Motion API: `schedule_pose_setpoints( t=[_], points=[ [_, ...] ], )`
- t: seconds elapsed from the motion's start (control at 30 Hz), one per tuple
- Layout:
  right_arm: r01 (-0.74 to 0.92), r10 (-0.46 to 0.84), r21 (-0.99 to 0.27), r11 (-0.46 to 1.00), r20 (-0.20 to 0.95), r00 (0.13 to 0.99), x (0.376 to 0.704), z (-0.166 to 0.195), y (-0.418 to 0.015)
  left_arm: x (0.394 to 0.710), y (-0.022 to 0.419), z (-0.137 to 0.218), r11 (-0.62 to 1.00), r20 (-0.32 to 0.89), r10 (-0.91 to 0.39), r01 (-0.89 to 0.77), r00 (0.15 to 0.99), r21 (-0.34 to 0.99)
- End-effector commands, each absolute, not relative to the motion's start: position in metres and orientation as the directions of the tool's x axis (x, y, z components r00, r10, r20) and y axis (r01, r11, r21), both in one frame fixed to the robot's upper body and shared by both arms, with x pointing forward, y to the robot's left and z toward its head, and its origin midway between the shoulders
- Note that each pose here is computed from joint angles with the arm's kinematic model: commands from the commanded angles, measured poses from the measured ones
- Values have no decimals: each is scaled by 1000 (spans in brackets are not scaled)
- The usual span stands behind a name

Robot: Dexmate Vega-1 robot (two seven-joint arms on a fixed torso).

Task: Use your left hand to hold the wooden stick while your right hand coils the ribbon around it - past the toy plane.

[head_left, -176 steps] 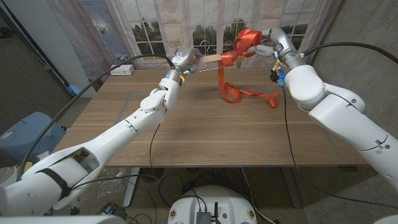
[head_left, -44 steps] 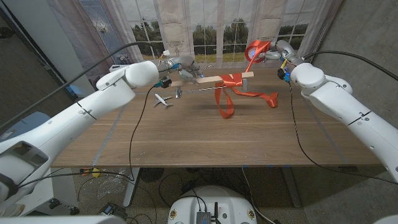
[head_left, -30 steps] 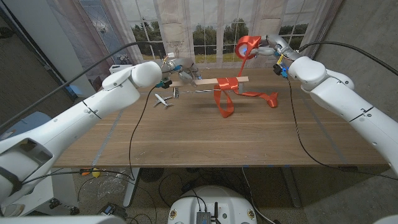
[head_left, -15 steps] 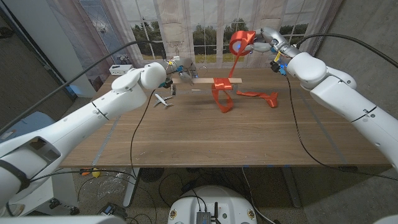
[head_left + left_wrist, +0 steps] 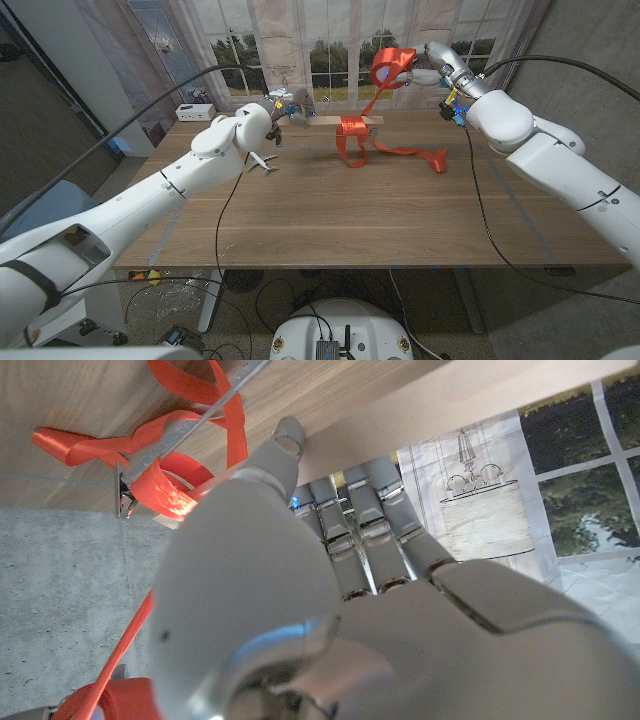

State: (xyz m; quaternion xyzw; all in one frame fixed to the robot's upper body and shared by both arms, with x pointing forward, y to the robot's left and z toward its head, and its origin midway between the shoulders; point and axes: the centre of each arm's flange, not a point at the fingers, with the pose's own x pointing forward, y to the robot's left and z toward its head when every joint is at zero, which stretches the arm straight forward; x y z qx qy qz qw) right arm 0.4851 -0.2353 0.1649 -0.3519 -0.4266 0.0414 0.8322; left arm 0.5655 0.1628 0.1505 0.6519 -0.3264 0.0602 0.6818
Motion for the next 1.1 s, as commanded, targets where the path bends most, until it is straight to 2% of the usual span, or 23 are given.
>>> schedule_pose_setpoints(
  t=[0.03, 0.27, 0.47, 0.77, 1.1],
  points=[
    [261, 322, -588, 766, 701, 636, 468, 142, -242, 558, 160, 149, 183, 689, -305, -670, 657, 720],
    [258, 277, -548, 796, 708, 649, 464, 123, -250, 550, 163, 142, 254, 791, -278, -752, 545, 608],
    [252, 248, -532, 808, 696, 673, 464, 114, -253, 546, 165, 139, 305, 829, -273, -774, 487, 555],
    [241, 219, -532, 812, 660, 718, 469, 109, -258, 542, 164, 138, 297, 816, -284, -763, 504, 575],
    [198, 162, -556, 807, 531, 832, 491, 101, -268, 546, 166, 133, 264, 753, -301, -708, 585, 655]
  ],
)
